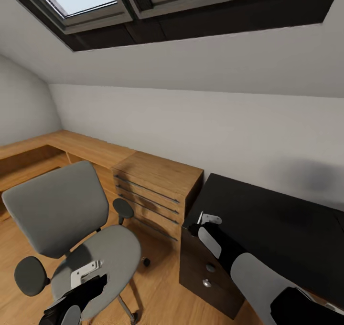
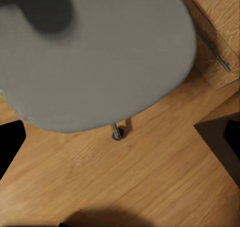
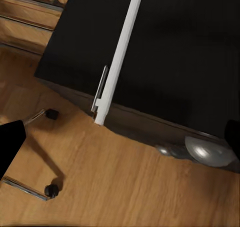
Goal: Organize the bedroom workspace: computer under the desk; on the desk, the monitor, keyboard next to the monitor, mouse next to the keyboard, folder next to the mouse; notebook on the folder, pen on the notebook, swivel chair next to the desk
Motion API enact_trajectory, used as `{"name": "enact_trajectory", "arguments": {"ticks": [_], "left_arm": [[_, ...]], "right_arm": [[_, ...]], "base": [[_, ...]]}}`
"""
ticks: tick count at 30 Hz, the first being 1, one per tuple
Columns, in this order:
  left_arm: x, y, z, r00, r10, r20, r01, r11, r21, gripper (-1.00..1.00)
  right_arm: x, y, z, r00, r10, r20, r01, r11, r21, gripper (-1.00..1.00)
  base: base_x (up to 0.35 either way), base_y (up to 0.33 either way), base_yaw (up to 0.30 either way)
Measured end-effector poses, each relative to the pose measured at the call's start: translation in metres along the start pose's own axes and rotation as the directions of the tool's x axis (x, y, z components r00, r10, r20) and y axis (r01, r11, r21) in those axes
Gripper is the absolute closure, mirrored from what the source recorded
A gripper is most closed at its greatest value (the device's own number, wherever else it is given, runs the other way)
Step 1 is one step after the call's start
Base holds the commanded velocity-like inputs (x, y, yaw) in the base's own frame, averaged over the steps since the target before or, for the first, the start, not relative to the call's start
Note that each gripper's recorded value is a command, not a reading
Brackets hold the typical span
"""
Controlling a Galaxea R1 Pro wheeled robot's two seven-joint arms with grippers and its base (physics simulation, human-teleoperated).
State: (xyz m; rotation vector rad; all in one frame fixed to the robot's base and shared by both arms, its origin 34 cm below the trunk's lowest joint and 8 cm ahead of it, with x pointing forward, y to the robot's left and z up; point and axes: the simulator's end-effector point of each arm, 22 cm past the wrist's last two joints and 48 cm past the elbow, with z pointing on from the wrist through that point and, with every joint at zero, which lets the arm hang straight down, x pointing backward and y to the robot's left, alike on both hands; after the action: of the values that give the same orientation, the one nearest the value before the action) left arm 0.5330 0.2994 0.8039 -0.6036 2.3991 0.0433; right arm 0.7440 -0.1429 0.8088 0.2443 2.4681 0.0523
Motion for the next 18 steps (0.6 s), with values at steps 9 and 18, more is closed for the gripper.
{"name": "enact_trajectory", "arguments": {"ticks": [9, 18], "left_arm": [[0.002, -0.001, 0.000, 1.000, 0.002, -0.005, -0.002, 1.000, 0.002, -1.00], [0.002, -0.002, 0.000, 1.000, 0.003, -0.006, -0.003, 1.000, 0.003, -1.00]], "right_arm": [[-0.001, -0.007, 0.002, 0.999, -0.034, 0.012, 0.034, 0.999, 0.026, -1.00], [-0.005, -0.013, 0.002, 0.998, -0.064, 0.026, 0.063, 0.997, 0.053, -1.00]], "base": [[0.000, 0.000, 0.083], [0.000, 0.000, 0.005]]}}
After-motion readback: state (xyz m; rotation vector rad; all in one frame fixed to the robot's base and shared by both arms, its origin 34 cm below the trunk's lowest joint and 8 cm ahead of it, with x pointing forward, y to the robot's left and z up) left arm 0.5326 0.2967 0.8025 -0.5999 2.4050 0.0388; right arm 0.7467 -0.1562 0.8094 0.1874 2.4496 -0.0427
